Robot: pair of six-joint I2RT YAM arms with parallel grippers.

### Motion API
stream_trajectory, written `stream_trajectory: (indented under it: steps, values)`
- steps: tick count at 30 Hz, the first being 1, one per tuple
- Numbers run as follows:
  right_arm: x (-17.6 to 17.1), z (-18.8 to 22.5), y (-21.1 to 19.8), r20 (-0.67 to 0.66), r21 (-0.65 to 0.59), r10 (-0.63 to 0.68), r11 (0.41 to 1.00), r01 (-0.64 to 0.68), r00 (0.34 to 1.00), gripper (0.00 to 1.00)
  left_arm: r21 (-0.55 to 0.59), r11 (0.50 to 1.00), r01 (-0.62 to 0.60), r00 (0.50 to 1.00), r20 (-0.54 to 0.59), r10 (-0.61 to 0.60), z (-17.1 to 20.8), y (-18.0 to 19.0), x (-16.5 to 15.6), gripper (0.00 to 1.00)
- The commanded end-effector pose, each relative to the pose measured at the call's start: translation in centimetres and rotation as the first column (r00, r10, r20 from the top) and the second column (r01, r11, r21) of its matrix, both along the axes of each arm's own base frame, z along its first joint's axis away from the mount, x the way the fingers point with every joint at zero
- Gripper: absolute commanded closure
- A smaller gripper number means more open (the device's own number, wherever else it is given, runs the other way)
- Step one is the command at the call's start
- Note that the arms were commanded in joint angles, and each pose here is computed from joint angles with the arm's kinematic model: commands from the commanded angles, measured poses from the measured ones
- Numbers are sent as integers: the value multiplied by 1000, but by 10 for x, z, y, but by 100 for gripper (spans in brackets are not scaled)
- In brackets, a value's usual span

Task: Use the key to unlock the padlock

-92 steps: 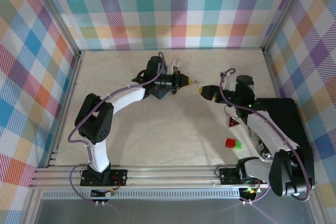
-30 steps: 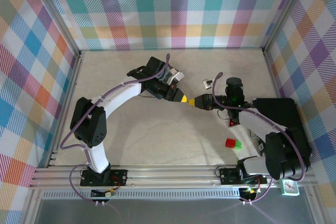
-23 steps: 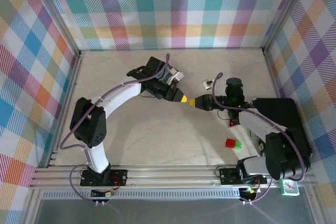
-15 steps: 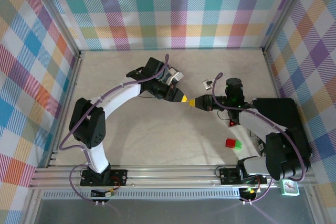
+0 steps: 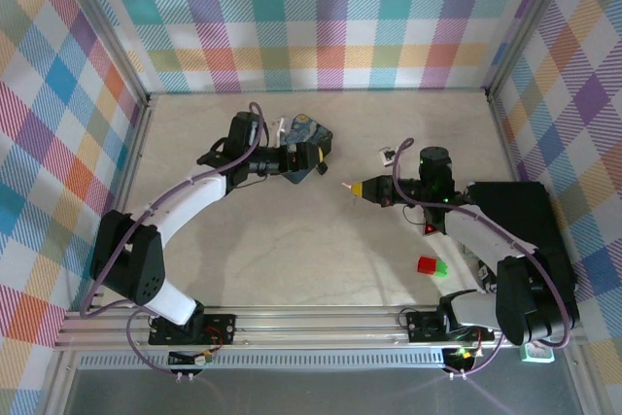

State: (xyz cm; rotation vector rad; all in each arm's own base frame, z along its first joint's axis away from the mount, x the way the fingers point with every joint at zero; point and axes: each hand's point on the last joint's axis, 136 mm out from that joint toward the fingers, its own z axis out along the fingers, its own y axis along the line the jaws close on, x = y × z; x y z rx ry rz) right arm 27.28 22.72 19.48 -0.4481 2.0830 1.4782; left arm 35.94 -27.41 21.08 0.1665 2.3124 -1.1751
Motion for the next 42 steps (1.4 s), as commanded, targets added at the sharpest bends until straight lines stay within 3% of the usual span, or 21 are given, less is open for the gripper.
stream_trajectory:
  steps: [1, 5, 14, 23, 29, 32, 39, 42]
  values:
    - [9, -5, -4, 75, -71, -67, 995, 72, 995, 100, -34, 984, -175, 984, -40, 173, -18, 6, 21, 0]
    - [25, -13, -13, 69, -133, -155, 978, 163, 986, 100, -60, 954, -293, 953, -96, 286, -49, -5, 32, 0]
    - [49, -30, -53, 112, -280, -406, 863, 421, 907, 100, 114, 908, -403, 905, -97, 413, -111, -55, 52, 0]
    - [46, -25, -59, 114, -258, -439, 853, 454, 891, 100, 274, 737, -618, 779, 87, 621, -147, -17, 84, 4]
    - [45, -23, -57, 123, -241, -434, 859, 451, 892, 100, 331, 679, -656, 748, 160, 644, -158, -8, 97, 8]
    - [45, -23, -57, 124, -234, -439, 859, 456, 890, 100, 325, 660, -677, 732, 206, 649, -157, -5, 105, 13]
    - [45, -28, -57, 114, -232, -441, 860, 455, 890, 100, 307, 664, -682, 728, 198, 656, -169, -14, 121, 36]
    - [44, -28, -57, 114, -231, -440, 860, 455, 891, 100, 305, 661, -685, 725, 196, 660, -176, -14, 121, 39]
